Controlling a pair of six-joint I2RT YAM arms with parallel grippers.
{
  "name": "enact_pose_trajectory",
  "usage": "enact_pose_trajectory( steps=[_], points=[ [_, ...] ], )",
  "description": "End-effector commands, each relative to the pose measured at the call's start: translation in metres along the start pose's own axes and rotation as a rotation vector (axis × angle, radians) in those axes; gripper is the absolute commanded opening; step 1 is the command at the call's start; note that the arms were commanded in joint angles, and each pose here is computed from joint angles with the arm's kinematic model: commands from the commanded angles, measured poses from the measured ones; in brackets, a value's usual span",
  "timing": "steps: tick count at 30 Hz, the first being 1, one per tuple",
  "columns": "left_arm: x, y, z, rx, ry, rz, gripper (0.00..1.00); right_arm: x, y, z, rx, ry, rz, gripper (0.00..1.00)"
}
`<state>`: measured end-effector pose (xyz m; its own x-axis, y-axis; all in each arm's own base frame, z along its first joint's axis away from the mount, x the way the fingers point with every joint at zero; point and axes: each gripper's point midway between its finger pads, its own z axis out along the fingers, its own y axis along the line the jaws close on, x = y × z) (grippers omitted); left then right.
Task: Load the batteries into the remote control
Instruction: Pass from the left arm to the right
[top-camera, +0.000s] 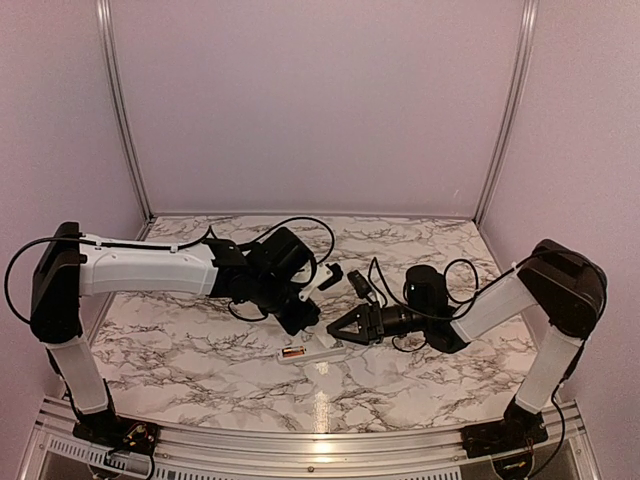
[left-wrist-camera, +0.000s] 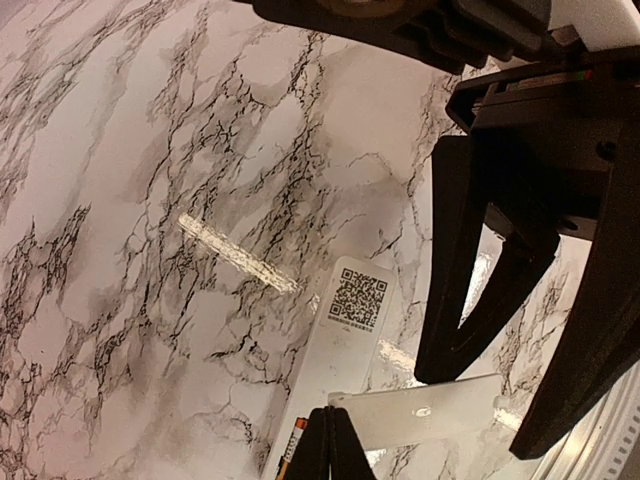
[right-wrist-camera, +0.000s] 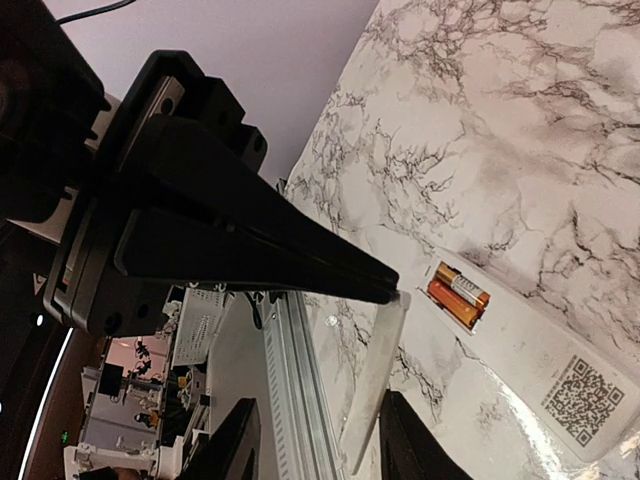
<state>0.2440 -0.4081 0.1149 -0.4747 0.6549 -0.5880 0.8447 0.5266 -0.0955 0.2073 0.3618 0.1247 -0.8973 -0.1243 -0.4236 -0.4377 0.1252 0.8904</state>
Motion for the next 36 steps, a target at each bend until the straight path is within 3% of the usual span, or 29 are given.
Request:
enact_pose_trajectory(
  steps=[1,10,19,21,22,25,27,30,36],
  points=[
    [-0.012,0.003,-0.015,-0.006,-0.065,-0.017,0.00,-0.006,0.007,0.008,-0.038,0.003,-0.011,0.36],
    [-0.014,0.005,-0.019,-0.003,-0.082,-0.026,0.00,-0.005,-0.003,0.012,-0.017,0.010,0.023,0.34],
    [-0.018,0.008,-0.024,-0.010,-0.116,-0.042,0.00,-0.005,0.006,0.014,-0.055,0.019,0.012,0.00],
    [-0.021,0.010,-0.028,-0.012,-0.131,-0.054,0.00,-0.006,0.009,0.014,-0.070,0.020,0.012,0.00],
    [-0.023,0.009,-0.031,-0.005,-0.142,-0.061,0.05,-0.007,0.012,0.013,-0.076,0.018,0.007,0.00],
    [-0.028,0.010,-0.044,0.008,-0.179,-0.088,0.48,-0.011,0.014,0.013,-0.061,0.013,-0.016,0.00],
    [-0.031,0.012,-0.056,0.006,-0.211,-0.105,0.65,-0.015,0.013,0.012,-0.031,0.010,-0.046,0.00],
    [-0.029,0.014,-0.069,0.022,-0.234,-0.137,0.82,-0.024,0.012,0.010,0.042,0.000,-0.126,0.00],
    [-0.018,0.013,-0.095,0.160,-0.299,-0.233,0.99,-0.063,0.013,-0.014,0.352,-0.080,-0.495,0.00]
  ],
)
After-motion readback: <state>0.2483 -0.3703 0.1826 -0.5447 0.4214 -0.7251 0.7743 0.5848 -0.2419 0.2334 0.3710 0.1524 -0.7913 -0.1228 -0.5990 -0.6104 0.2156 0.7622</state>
